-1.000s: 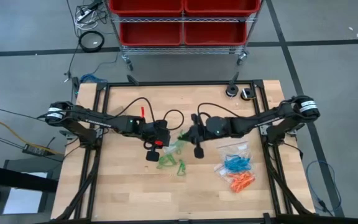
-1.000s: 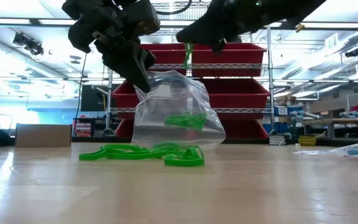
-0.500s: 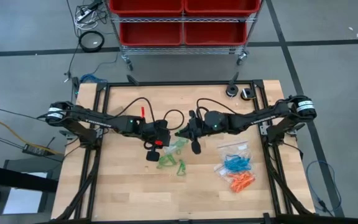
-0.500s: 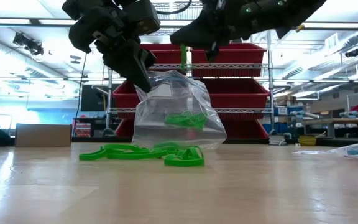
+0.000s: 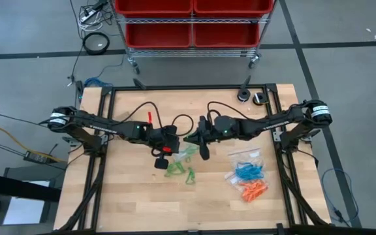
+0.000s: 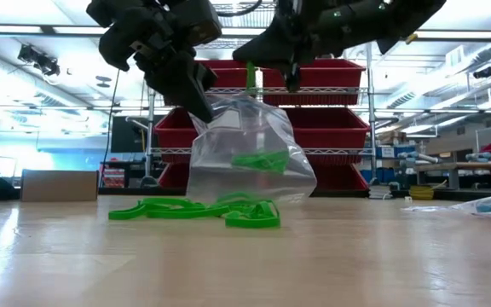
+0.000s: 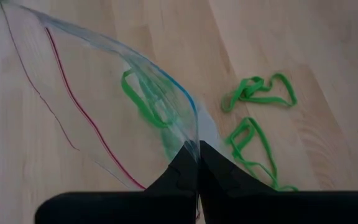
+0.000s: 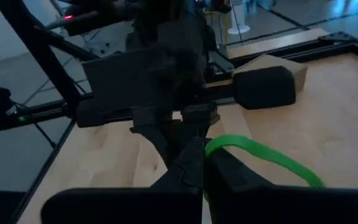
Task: Sort rubber bands
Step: Put the green rubber band into the transparent zip bag
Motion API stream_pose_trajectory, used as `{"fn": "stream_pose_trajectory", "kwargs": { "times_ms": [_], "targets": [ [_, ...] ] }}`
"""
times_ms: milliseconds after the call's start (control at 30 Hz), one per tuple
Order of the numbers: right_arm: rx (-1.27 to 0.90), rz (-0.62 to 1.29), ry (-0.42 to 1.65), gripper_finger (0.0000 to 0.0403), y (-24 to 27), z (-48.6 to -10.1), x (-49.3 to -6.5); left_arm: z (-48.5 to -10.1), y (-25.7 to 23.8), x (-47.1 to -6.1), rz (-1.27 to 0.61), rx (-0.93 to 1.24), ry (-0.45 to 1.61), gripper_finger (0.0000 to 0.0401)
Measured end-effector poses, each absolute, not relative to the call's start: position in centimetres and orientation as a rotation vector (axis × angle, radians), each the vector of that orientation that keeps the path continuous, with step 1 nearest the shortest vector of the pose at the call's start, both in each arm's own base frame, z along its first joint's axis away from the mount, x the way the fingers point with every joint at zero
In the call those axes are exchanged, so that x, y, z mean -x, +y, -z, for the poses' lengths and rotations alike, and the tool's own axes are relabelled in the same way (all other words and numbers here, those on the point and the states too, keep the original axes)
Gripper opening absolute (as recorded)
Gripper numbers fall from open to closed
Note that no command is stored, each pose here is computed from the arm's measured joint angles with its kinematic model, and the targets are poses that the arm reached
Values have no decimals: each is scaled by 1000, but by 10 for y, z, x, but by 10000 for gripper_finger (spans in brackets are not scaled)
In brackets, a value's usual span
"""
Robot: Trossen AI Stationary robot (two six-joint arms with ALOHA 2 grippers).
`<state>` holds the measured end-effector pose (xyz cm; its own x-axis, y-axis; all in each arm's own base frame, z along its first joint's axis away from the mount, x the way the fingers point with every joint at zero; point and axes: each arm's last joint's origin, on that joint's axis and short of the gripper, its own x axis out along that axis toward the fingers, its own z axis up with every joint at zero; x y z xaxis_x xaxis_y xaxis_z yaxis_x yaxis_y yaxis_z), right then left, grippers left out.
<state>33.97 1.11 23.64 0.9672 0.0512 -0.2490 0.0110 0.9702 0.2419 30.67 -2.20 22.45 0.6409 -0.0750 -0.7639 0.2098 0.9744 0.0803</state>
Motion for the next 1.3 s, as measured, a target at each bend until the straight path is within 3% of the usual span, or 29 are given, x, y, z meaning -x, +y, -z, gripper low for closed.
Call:
{"fn": "stream_pose_trajectory", "kwargs": {
  "times_ms": [233, 967, 1300],
  "targets": [
    [-294, -5, 329, 0, 10, -215, -350, -226, -22, -308, 169, -184, 843, 9],
    [-398, -13, 430, 0, 12, -209, -351, -225, -31, -306, 58, -373, 864, 9],
    [-432, -19, 423, 0, 11, -210, -351, -228, -46, -307, 112, -504, 811, 9]
  ]
}}
